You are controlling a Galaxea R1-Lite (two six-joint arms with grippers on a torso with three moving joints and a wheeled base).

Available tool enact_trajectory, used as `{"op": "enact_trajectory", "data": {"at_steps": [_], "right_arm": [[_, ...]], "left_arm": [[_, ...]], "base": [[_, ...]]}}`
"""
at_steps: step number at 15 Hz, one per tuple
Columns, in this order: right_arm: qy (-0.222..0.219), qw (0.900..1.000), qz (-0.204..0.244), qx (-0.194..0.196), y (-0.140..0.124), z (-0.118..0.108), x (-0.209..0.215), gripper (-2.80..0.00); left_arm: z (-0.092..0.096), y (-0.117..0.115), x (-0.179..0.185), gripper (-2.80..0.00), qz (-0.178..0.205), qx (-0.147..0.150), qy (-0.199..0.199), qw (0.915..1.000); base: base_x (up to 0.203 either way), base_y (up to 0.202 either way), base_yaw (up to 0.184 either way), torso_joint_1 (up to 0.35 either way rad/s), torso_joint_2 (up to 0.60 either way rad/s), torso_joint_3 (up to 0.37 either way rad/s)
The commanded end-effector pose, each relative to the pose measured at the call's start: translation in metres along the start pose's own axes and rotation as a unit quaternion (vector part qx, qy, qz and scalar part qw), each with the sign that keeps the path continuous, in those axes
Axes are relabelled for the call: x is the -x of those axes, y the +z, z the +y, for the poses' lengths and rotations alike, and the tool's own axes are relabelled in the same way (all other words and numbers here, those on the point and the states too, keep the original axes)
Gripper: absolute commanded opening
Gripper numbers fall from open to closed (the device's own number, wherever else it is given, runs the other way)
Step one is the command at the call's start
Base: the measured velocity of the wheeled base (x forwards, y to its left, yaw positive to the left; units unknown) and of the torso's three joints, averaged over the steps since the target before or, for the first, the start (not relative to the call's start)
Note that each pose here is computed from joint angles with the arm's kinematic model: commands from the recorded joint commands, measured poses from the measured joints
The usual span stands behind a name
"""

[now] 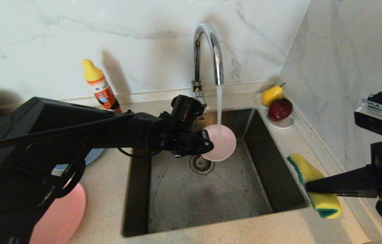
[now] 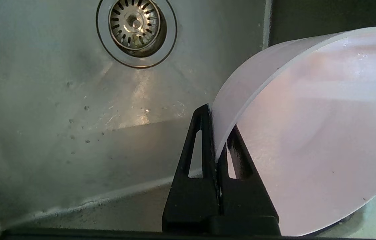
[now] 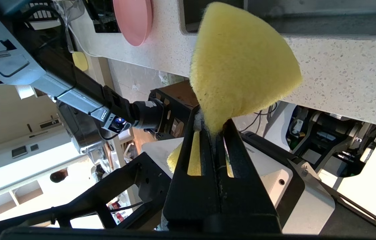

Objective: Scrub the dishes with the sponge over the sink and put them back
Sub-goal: Wash the bowl

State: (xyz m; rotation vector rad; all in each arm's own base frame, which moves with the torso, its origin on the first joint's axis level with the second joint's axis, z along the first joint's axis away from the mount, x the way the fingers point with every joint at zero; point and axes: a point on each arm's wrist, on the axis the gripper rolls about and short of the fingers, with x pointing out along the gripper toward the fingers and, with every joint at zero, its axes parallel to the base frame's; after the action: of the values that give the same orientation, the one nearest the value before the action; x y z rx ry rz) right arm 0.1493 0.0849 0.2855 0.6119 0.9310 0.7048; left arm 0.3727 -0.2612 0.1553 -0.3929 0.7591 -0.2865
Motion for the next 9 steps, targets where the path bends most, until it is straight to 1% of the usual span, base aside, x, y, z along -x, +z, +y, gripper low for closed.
{"op": "enact_trajectory", "data": {"at_steps": [1, 7, 8, 9], "right_arm": [[0.001, 1.000, 0.001, -0.002, 0.000, 0.000, 0.000, -2.80], [0.002, 1.000, 0.001, -0.002, -0.001, -0.001, 0.000, -2.80], [0.002, 1.000, 0.001, -0.002, -0.001, -0.001, 0.000, -2.80], [0.001, 1.000, 0.003, -0.003, 0.000, -0.001, -0.001, -2.80]], "left_arm": [[0.000, 0.000, 0.000, -2.80, 0.001, 0.003, 0.002, 1.0000], [0.001, 0.000, 0.009, -2.80, 0.008, 0.010, 0.013, 0.9998], [0.002, 0.001, 0.014, -2.80, 0.003, 0.010, 0.029, 0.9995], [0.003, 0.003, 0.021, -2.80, -0.011, 0.008, 0.050, 0.9987]], "base": [[0.000, 0.000, 0.000, 0.000, 0.00, 0.000], [0.000, 0.000, 0.000, 0.000, 0.00, 0.000], [0.000, 0.000, 0.000, 0.000, 0.00, 0.000], [0.000, 0.000, 0.000, 0.000, 0.00, 0.000]]}}
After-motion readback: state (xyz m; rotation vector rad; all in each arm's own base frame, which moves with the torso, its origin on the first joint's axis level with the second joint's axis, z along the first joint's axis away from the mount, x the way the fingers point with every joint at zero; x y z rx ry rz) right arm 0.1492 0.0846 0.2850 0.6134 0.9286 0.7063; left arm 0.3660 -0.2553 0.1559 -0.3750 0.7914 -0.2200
